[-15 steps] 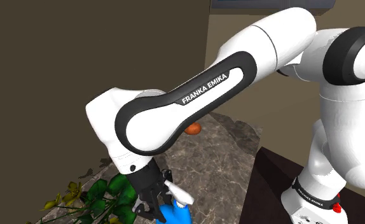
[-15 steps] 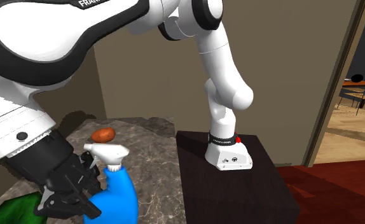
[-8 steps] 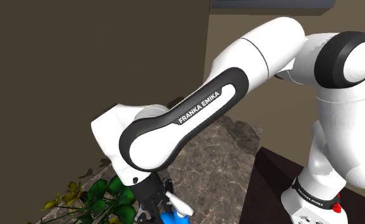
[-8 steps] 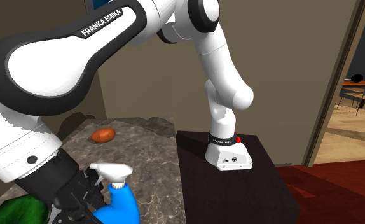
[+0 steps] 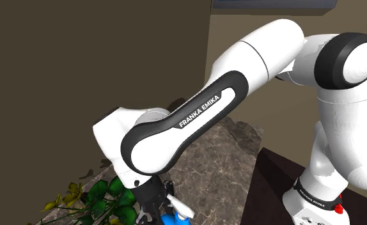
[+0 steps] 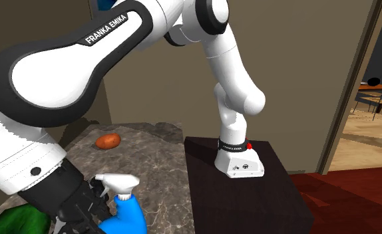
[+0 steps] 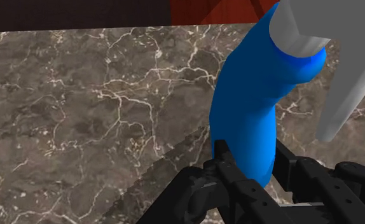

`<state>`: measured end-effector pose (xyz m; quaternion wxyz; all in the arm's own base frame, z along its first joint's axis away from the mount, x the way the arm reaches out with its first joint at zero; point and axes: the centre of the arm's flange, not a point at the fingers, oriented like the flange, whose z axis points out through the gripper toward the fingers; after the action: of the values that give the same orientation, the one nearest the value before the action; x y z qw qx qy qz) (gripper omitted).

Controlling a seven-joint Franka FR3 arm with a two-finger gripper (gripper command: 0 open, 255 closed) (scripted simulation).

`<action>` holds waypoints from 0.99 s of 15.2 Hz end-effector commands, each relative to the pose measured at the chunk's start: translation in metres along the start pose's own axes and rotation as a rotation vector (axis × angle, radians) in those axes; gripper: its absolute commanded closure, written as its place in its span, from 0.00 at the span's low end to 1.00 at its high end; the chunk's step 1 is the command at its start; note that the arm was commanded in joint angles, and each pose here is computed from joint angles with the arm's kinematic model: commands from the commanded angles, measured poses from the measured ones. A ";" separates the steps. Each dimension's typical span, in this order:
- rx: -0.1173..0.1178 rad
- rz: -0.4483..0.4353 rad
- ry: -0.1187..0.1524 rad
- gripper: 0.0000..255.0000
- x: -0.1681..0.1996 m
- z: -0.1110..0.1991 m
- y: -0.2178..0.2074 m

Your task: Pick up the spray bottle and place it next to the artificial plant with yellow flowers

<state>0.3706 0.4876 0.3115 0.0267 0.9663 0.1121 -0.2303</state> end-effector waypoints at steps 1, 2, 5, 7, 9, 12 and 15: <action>0.000 0.000 0.000 0.00 0.000 0.000 0.000; 0.000 0.000 0.000 0.00 0.000 0.000 0.000; 0.000 0.000 0.000 0.00 0.000 0.000 0.000; 0.000 0.000 0.000 0.00 0.000 -0.013 0.000; 0.000 0.000 0.000 0.00 0.000 -0.040 0.000; 0.000 0.000 0.000 0.00 0.000 -0.050 0.000; 0.000 0.000 0.000 0.00 0.000 -0.050 0.000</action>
<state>0.3925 0.4928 0.3560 0.0265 0.9663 0.1121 -0.2301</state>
